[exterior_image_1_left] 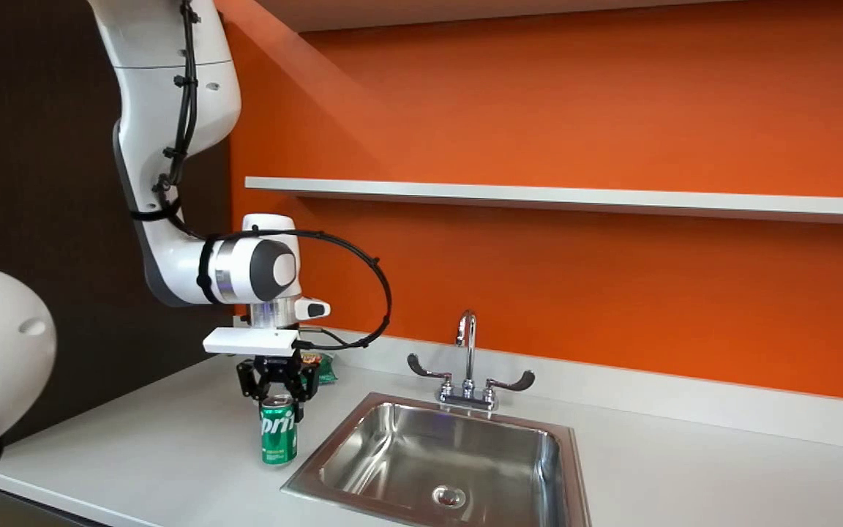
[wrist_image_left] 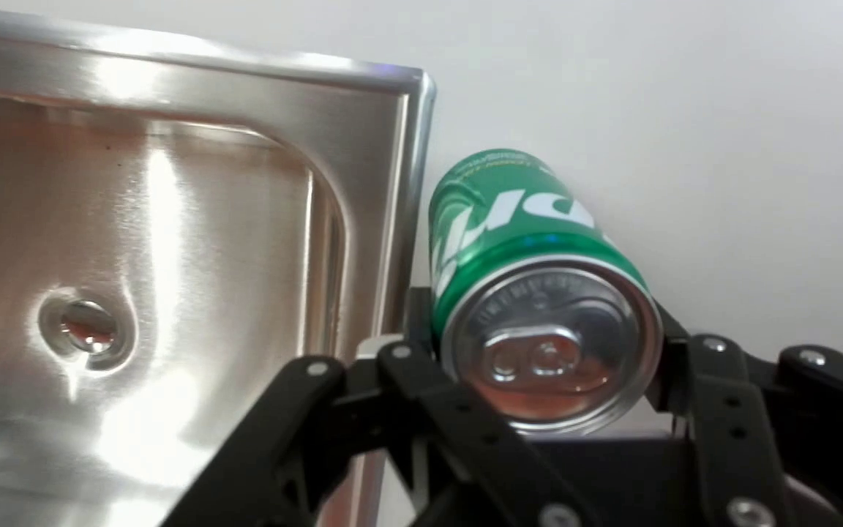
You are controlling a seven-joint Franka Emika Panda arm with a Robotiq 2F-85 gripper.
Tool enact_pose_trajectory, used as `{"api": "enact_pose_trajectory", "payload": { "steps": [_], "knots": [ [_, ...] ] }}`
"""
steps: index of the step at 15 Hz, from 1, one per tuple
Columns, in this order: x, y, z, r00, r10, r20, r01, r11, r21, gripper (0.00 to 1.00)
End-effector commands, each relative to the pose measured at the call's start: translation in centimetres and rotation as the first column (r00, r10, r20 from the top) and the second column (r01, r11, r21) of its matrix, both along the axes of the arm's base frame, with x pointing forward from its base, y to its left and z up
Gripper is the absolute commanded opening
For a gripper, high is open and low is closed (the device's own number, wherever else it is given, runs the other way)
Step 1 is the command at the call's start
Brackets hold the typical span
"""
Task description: Remove the can from the sink
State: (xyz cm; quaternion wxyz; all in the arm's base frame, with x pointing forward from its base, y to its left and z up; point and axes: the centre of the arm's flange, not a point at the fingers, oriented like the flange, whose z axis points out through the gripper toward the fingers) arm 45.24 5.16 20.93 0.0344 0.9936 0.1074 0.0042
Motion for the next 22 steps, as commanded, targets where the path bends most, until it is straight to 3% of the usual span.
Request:
{"api": "enact_pose_trajectory", "payload": {
  "steps": [1,6,7,10,17,22],
  "knots": [
    [-0.3,1.9,-1.2,0.999,0.043,0.01,-0.043,0.999,0.0,0.38],
    [-0.4,2.7,-1.8,0.998,0.064,0.017,-0.064,0.998,0.0,0.38],
    [-0.4,2.7,-1.8,0.998,0.064,0.017,-0.064,0.998,-0.002,0.88],
    [-0.8,2.7,-0.5,0.998,0.067,0.019,-0.067,0.998,-0.006,1.0],
    [-2.0,3.1,5.6,0.997,0.026,0.078,-0.026,1.0,-0.003,1.0],
    [-3.8,2.6,9.9,0.99,-0.075,0.118,0.076,0.997,-0.003,1.0]
  ]
}}
